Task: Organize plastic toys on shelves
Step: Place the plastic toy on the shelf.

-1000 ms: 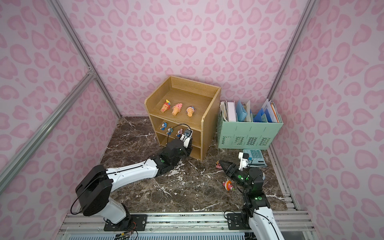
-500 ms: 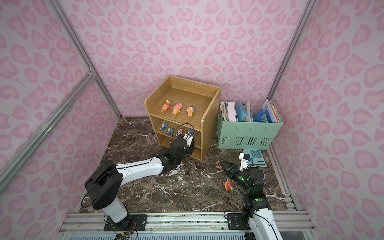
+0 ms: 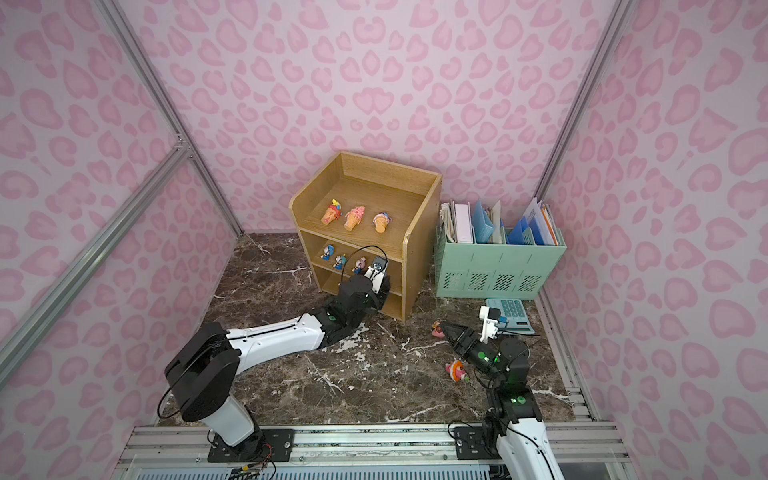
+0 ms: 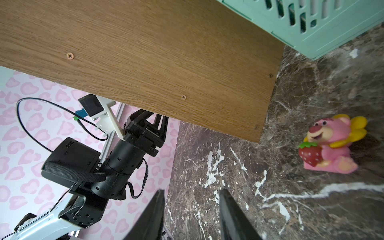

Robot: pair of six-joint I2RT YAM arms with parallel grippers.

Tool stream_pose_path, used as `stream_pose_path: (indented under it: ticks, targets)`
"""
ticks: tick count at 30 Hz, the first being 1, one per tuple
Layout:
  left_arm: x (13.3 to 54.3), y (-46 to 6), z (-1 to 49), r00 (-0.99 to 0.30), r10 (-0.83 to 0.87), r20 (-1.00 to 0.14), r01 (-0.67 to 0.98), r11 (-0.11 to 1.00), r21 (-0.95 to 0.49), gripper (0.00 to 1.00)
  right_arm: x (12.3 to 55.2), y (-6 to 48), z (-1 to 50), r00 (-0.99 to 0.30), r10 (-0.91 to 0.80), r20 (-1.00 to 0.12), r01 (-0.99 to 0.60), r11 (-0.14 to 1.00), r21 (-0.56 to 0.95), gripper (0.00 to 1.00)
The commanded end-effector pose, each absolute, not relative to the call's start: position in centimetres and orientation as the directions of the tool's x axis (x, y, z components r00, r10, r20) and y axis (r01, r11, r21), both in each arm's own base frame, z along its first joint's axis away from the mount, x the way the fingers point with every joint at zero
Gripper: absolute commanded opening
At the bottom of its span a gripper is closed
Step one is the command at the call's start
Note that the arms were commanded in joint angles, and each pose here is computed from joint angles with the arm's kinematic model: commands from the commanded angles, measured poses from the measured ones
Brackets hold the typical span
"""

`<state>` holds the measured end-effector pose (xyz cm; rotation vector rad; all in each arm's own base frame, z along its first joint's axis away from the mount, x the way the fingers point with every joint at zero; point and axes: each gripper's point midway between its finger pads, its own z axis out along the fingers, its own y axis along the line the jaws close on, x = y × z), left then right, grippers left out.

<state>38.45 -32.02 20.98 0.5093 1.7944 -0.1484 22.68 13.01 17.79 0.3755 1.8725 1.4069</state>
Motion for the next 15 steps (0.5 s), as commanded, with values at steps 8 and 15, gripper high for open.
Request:
stream_pose_path:
  ticks: [8, 15]
  targets:
    - [35.0, -32.1, 23.9, -0.18, 0.238, -0.955, 0.547, 0.831, 0.104, 0.71, 22.6, 13.0, 17.9, -0.675, 0.625, -0.392, -0.208, 0.348, 0.914, 0.46]
    - [31.9, -30.1, 26.0, -0.175, 0.177, -0.968, 0.588, 0.808, 0.041, 0.79, 22.4, 13.0, 18.2, -0.67, 0.621, -0.407, -0.223, 0.355, 0.908, 0.46]
